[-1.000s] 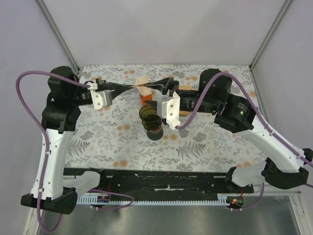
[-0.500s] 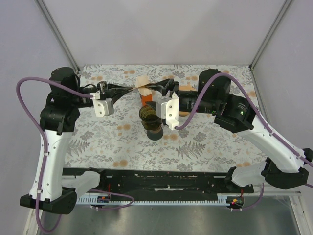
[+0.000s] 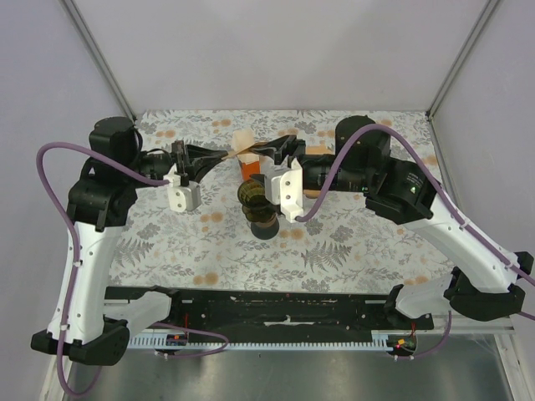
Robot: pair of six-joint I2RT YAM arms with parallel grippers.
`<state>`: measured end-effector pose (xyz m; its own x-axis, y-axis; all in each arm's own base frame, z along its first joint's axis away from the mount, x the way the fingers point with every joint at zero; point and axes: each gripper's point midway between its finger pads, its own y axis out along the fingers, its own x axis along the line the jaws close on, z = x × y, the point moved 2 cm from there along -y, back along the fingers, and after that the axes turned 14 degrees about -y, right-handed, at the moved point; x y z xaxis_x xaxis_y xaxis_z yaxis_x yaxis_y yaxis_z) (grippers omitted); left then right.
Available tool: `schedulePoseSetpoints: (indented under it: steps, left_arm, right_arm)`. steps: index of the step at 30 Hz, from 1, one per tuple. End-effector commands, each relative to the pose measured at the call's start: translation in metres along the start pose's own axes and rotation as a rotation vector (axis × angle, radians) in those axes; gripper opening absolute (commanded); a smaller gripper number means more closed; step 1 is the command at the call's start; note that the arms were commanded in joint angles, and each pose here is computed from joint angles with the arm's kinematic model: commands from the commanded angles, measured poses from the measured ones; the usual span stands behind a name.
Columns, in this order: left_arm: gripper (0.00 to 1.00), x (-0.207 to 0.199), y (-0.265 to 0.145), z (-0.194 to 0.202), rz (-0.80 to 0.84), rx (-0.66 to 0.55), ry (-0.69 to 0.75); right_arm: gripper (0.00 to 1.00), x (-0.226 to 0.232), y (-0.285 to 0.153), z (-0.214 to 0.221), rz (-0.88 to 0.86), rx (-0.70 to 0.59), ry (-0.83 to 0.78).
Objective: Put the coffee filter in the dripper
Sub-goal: Place the coffee filter in the coffee dripper.
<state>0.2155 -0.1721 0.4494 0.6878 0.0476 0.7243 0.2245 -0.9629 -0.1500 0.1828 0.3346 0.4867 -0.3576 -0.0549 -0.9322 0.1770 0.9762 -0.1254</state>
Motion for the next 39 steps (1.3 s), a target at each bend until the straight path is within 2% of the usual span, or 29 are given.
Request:
schedulePoseSetpoints:
  steps: [1,7,12,23,27,32,39]
  left_arm:
    - [0.02,0.008,-0.004,-0.012,-0.011,0.007,0.124]
    - [0.02,0.013,-0.004,-0.014,-0.026,0.015,0.122]
    - [0.02,0.013,-0.003,-0.017,-0.028,0.004,0.127]
    - [0.02,0.008,0.001,-0.021,-0.024,-0.014,0.134]
    - [0.02,0.013,-0.001,-0.026,-0.044,-0.02,0.142]
    - [0.02,0.013,-0.001,-0.024,-0.046,-0.011,0.149]
    - [0.02,0.012,0.001,-0.023,-0.045,-0.006,0.163]
  right_arm:
    - [0.59,-0.011,-0.008,-0.005,0.023,0.001,-0.023]
    - [0.59,-0.009,-0.01,-0.01,0.006,-0.027,-0.023]
    - [0.59,-0.008,-0.003,-0.001,0.001,0.007,-0.025]
    - [0.59,-0.022,0.001,-0.007,0.04,-0.023,-0.05]
    - [0.59,-0.018,0.003,0.0,0.034,0.007,-0.043]
    - [0.54,-0.021,0.0,0.01,0.04,0.028,-0.027]
    - [0.36,-0.023,0.003,0.003,0.024,-0.021,-0.005]
